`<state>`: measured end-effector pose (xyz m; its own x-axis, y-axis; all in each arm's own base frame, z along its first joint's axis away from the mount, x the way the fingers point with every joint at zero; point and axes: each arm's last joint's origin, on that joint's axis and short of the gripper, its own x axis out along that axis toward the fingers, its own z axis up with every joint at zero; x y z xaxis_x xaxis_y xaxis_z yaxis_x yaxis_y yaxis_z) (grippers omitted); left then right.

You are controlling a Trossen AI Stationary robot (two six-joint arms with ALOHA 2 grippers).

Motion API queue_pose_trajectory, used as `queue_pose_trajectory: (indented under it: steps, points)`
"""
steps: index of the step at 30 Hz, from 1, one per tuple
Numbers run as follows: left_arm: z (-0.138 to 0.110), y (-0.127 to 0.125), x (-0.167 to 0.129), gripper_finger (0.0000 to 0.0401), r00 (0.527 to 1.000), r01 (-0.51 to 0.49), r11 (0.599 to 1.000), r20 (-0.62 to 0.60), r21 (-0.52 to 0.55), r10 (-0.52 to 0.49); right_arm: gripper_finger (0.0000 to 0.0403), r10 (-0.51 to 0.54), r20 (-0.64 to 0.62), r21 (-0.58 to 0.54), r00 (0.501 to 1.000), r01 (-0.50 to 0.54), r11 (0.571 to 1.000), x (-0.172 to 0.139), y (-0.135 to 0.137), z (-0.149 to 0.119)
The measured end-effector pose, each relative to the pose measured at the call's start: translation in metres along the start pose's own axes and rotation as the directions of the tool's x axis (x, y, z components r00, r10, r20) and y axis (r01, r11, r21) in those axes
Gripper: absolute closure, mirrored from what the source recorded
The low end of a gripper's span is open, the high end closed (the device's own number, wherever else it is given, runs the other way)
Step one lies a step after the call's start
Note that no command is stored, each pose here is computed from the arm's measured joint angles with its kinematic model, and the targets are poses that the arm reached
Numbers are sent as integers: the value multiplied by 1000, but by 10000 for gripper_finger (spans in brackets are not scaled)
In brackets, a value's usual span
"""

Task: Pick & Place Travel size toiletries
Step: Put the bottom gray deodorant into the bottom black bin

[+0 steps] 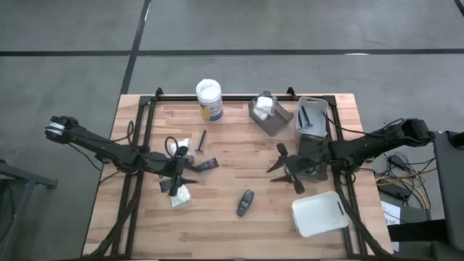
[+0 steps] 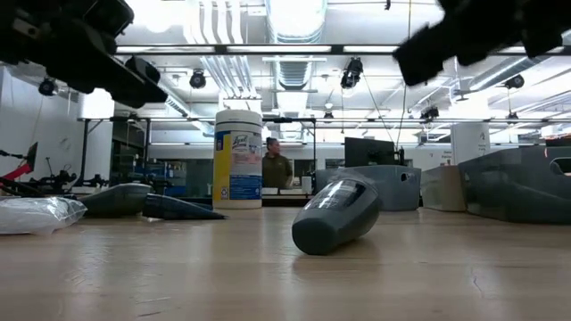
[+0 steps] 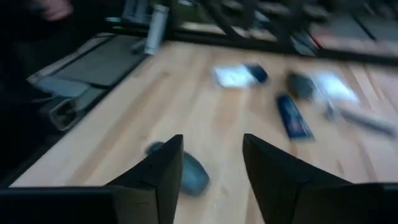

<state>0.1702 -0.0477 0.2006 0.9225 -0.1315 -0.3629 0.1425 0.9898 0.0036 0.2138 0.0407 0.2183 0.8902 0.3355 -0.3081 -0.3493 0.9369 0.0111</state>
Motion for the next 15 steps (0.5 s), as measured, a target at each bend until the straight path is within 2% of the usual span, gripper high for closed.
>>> queue_pose_trajectory:
  steps: [2,6,9,15]
  points:
    - [1,0,-2,208,1000,-2,1000,14,-2,2,222,45,33,-50,998,-43,998,1,5,5]
    - [2,1,-4,208,1000,-2,1000,23,-6,2,193,70,74,-67,995,-65,996,4,10,12]
    - [2,1,-5,208,1000,-3,1000,20,7,3,176,71,50,-95,996,-66,993,14,9,9]
    - [6,2,-11,208,997,-42,998,64,45,39,152,70,-52,-63,996,-73,995,54,3,8]
